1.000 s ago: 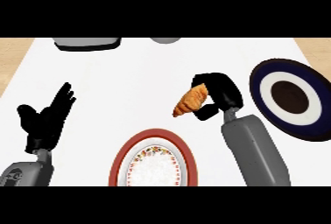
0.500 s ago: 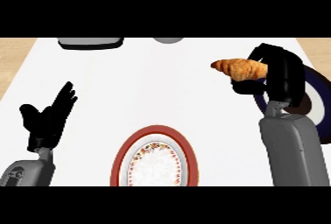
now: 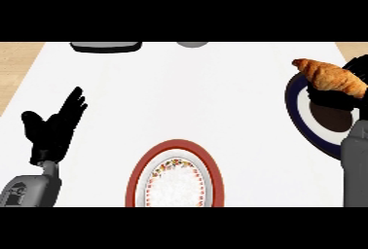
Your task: Pick the croissant from the plate and place it in the plate
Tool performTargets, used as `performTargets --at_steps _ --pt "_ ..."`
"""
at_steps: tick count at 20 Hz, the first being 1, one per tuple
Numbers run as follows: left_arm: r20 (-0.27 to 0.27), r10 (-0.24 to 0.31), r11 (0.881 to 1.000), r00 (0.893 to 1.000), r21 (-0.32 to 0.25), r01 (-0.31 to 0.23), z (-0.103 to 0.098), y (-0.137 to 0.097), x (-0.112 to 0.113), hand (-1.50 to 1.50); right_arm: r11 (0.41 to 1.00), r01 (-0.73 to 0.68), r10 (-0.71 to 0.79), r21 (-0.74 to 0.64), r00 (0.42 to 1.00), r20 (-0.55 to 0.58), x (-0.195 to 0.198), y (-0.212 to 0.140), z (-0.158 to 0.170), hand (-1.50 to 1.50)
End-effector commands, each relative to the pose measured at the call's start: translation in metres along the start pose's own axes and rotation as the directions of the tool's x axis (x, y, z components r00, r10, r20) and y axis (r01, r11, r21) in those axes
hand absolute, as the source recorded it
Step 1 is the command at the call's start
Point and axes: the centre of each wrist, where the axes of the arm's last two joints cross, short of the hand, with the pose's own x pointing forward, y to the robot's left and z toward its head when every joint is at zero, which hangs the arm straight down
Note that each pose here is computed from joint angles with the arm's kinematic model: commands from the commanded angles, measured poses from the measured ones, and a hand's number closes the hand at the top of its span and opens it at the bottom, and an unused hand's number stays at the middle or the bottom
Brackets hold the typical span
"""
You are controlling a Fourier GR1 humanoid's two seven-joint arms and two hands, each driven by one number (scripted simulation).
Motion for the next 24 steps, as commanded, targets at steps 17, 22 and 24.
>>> performTargets --at_steps 17,22,24 --pt "0.016 -0.002 0.999 1.000 -0.034 0.002 -0.005 0.006 0.017 0.00 0.962 0.064 0.007 0.266 0.966 -0.259 -0.162 -0.013 -0.063 -1.50" --pt "-0.010 -0.001 1.000 1.000 -0.018 0.001 -0.003 -0.001 0.018 0.00 0.966 0.071 -0.042 0.249 0.992 -0.117 -0.182 -0.019 -0.069 -1.50" --pt "0.008 0.013 1.000 1.000 -0.012 -0.013 0.009 -0.018 0.003 0.00 0.983 0.061 -0.052 0.172 0.997 -0.057 -0.192 -0.012 -0.054 -1.50"
